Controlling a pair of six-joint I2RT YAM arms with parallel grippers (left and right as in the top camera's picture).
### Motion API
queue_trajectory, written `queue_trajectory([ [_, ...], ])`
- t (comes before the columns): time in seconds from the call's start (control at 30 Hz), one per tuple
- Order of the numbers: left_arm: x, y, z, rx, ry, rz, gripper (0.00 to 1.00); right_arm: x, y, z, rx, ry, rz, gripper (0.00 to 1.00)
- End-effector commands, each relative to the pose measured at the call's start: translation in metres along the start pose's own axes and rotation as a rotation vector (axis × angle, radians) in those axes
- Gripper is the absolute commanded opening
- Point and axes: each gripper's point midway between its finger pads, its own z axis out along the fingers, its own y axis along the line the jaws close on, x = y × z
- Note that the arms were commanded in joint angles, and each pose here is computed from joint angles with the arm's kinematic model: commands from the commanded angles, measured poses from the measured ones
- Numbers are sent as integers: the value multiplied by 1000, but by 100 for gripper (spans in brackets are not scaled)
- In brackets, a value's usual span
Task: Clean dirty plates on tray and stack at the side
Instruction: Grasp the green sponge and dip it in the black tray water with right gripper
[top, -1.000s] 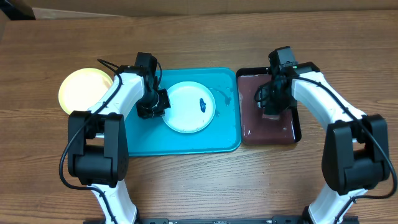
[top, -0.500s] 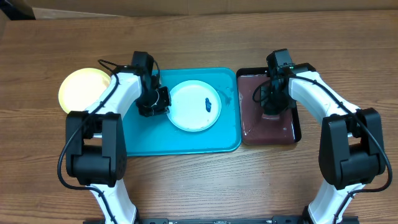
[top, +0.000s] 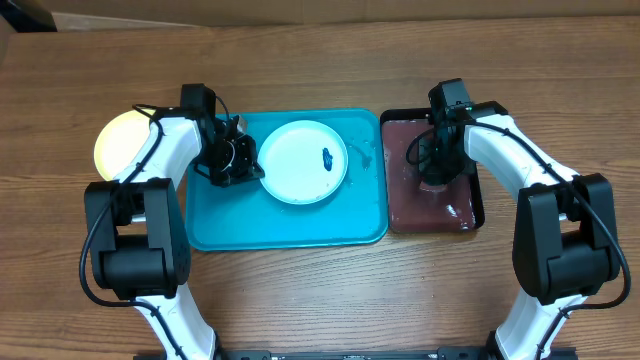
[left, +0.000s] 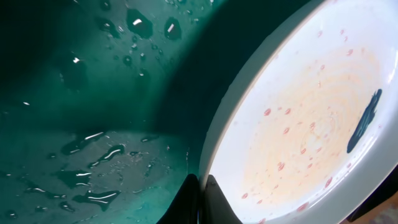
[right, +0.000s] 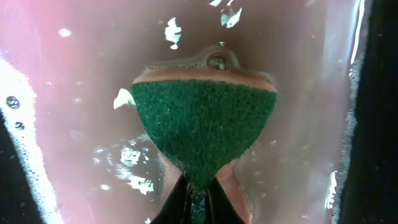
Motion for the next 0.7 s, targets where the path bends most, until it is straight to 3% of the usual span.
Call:
queue_trajectory([
  [0.0, 4, -10, -7, 49, -5, 34, 4, 1, 10, 1, -46, 11, -21, 4],
  [0.4, 3, 1, -3, -3, -19, 13, 4, -19, 14, -79, -67, -61, -38, 4],
  [0.67, 7, 8, 11, 13, -28, -50, 4, 0, 8, -56, -50, -13, -35, 4],
])
